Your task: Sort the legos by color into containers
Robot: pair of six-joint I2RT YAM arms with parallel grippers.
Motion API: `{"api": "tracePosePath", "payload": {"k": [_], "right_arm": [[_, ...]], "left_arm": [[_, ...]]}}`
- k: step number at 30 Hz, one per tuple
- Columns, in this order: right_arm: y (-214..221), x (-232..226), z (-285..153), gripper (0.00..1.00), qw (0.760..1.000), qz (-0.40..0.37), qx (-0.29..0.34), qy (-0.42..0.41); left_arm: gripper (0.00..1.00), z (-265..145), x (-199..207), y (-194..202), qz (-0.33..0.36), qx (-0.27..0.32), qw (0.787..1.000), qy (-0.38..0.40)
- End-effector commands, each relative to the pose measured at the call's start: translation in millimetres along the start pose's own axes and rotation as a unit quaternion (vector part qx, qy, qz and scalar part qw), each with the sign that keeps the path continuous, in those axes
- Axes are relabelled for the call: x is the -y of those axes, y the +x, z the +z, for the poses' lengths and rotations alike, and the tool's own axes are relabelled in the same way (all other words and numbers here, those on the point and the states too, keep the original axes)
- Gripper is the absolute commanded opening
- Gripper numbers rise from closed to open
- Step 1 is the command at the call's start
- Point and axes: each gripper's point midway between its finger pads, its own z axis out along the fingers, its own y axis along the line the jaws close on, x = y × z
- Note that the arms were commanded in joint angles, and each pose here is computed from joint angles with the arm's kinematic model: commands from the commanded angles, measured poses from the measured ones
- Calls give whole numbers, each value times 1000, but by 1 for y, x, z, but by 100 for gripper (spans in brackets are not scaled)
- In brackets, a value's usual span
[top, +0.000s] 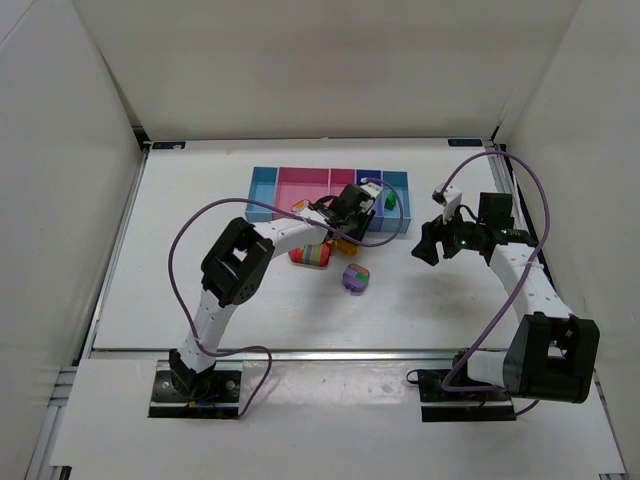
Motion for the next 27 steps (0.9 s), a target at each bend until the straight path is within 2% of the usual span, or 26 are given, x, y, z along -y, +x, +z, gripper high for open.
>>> {"api": "tracePosePath", "payload": {"k": [1, 3, 4, 5, 6, 9, 10, 11, 12, 16, 19, 21, 23, 25, 27], "right_arm": [[0, -2, 1, 81, 1000, 1, 2, -11], [-1, -2, 1, 81, 1000, 1, 4, -10], [-3, 0, 1, 81, 1000, -1, 6, -8], [-4, 0, 1, 81, 1000, -1, 7, -8], [-4, -1, 1, 81, 1000, 1, 8, -8], [-10, -6, -1, 81, 1000, 2, 20, -15], [-16, -5, -2, 80, 999, 2, 28, -16], [-20, -6, -3, 81, 999, 4, 34, -16], [-24, -8, -3, 81, 999, 21, 38, -19], [-49, -7, -6, 81, 996, 69, 65, -1], [-66, -10, -3, 81, 992, 94, 87, 20], [-79, -19, -3, 82, 985, 137, 105, 30], [-99, -20, -2, 82, 977, 160, 136, 47], [-128, -34, 3, 83, 974, 151, 167, 35], [-154, -39, 11, 83, 967, 174, 182, 24]], "left_arm": [[46, 1, 1, 1, -2, -6, 1000, 4], [34, 1, 1, 2, -2, -7, 1000, 4], [24, 0, 0, 0, -3, -3, 1000, 3], [24, -1, 0, -1, -3, -2, 1000, 3], [16, -7, 1, -6, -6, 5, 1000, 5], [10, -30, 6, -28, -21, 35, 999, 19], [10, -39, 7, -36, -27, 48, 998, 23], [10, -65, 9, -63, -48, 90, 994, 31], [10, -75, 7, -65, -58, 102, 993, 32], [10, -140, 1, -117, -95, 179, 979, 24], [10, -167, -18, -138, -136, 214, 967, -5], [10, -188, -37, -151, -174, 238, 955, -22], [10, -206, -54, -163, -199, 257, 945, -42], [10, -215, -69, -169, -217, 273, 935, -59], [10, -227, -81, -178, -221, 294, 927, -74]]}}
